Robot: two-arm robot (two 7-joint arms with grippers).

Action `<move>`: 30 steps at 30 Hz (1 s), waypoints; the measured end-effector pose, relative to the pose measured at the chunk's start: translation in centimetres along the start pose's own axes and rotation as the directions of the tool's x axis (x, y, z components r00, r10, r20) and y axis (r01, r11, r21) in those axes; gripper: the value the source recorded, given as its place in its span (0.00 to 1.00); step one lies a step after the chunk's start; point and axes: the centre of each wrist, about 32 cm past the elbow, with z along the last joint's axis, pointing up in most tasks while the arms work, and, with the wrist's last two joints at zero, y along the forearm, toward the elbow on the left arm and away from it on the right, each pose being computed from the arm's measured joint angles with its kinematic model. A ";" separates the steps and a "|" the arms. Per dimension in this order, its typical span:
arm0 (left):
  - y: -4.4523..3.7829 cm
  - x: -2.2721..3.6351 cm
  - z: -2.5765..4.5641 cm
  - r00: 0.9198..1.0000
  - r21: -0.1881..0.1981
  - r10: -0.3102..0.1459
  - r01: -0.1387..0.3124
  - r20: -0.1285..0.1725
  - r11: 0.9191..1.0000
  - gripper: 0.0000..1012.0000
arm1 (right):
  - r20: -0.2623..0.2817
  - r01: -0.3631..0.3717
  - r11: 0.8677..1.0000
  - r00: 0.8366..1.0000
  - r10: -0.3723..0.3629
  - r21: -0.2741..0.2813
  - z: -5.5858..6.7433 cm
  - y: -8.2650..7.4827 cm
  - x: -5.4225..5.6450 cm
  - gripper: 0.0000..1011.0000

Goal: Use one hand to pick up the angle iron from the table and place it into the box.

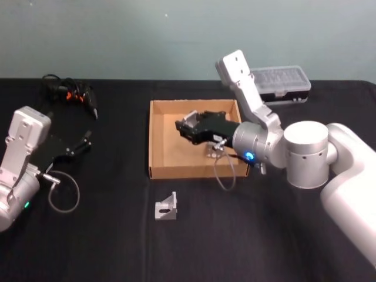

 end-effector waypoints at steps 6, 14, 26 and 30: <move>0.00 0.00 0.00 1.000 0.000 0.000 0.000 0.000 1.000 0.99 | -0.014 0.008 1.000 1.000 -0.008 -0.026 -0.3 1.1 -0.2 0.45; 0.00 0.00 0.00 1.000 0.000 0.000 0.000 0.000 1.000 0.99 | -0.007 0.004 0.998 1.000 -0.004 -0.055 -0.5 2.1 -0.6 0.45; 0.00 0.00 0.00 1.000 0.000 0.000 0.000 0.000 1.000 0.99 | 0.019 -0.003 0.995 1.000 0.005 -0.101 -0.4 2.6 -1.0 0.45; 0.00 0.00 0.00 1.000 0.000 0.000 0.000 0.000 1.000 0.99 | 0.025 -0.006 0.994 1.000 0.009 -0.108 -0.4 2.8 -1.1 0.48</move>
